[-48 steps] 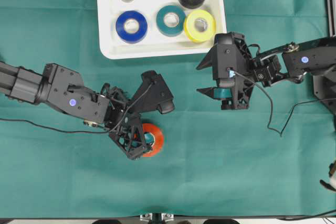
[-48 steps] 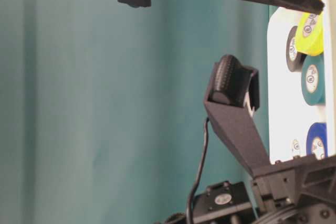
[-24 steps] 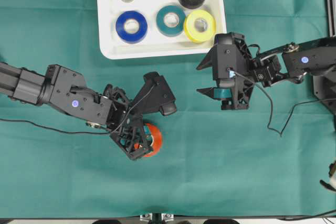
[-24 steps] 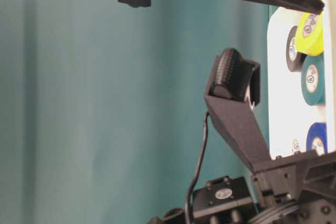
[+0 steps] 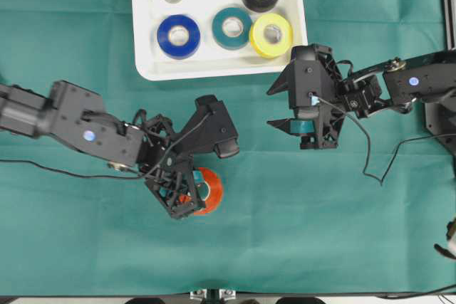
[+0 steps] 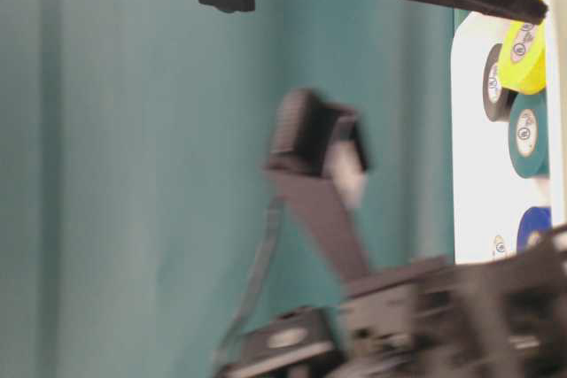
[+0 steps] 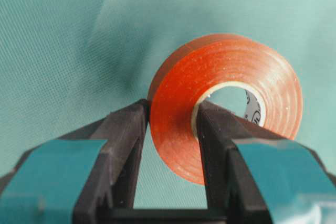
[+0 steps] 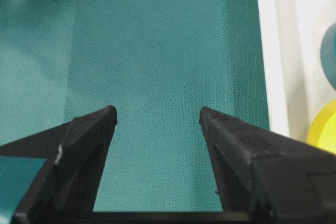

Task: Put the tape alternately from left to right into the white case.
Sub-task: 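Close the left gripper on the red tape roll's rim, then lift the red roll and carry it into the tray's top middle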

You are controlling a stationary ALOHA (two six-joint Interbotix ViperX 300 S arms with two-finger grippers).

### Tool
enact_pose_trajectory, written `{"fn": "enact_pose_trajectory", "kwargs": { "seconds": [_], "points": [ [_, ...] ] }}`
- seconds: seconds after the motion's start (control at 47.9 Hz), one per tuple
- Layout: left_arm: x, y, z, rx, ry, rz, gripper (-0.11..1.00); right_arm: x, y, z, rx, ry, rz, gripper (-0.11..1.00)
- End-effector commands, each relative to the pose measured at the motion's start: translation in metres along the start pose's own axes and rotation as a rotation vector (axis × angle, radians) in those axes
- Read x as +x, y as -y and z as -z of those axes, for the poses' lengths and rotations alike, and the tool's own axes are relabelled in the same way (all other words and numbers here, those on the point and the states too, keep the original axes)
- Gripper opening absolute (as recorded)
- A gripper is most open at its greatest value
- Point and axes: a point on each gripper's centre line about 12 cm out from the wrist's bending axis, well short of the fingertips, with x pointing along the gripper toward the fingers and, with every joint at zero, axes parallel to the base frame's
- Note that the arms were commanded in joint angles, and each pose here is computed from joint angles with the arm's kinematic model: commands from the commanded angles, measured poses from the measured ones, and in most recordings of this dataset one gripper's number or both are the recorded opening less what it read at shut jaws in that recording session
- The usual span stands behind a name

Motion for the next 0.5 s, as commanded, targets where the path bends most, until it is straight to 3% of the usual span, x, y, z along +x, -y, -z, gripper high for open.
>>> {"fn": "enact_pose_trajectory", "kwargs": {
  "seconds": [0.0, 0.188, 0.48],
  "points": [
    [-0.030, 0.011, -0.015, 0.024, 0.065, 0.049, -0.03, -0.005, -0.003, -0.009, 0.001, 0.033, -0.012, 0.72],
    [-0.041, 0.009, -0.022, 0.066, 0.073, 0.044, -0.03, -0.005, -0.003, -0.009, 0.001, 0.034, -0.013, 0.72],
    [-0.041, -0.029, -0.039, 0.119, 0.062, -0.024, -0.03, -0.005, -0.003, -0.011, 0.002, 0.037, -0.012, 0.72]
  ]
}}
